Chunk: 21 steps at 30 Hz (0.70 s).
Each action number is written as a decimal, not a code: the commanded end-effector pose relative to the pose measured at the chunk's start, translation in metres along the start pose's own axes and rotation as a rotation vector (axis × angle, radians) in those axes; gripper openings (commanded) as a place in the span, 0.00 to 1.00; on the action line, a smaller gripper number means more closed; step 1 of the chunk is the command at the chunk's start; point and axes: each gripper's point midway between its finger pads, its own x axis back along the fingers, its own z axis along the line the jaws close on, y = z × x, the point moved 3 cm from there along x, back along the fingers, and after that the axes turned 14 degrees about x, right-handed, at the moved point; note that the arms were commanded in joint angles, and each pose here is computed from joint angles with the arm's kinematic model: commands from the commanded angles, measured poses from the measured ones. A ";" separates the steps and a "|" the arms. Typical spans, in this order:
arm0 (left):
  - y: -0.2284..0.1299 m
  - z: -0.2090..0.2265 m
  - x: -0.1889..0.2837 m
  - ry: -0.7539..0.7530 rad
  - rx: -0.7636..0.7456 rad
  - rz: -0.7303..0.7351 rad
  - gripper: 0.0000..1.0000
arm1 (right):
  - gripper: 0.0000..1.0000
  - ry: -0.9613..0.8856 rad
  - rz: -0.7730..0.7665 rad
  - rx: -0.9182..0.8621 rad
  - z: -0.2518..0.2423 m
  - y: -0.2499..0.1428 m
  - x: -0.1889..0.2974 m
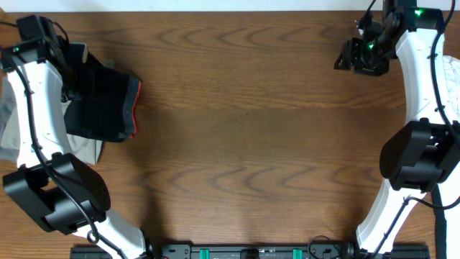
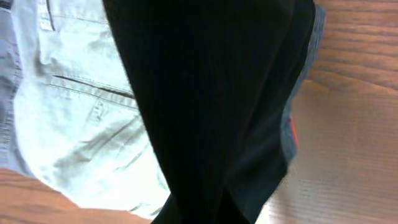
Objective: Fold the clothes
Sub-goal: 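Carry the leggings bundle leftward toward the khaki trouser stack, then lower the leggings bundle onto the top of the trouser stack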
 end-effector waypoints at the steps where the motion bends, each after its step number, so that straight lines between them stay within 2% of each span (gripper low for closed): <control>1: 0.015 0.007 0.027 0.023 -0.006 -0.074 0.06 | 0.57 -0.001 0.013 0.013 0.004 -0.001 -0.004; 21: 0.012 0.032 0.038 0.074 0.022 -0.069 0.06 | 0.57 0.000 0.022 0.002 0.004 -0.003 -0.004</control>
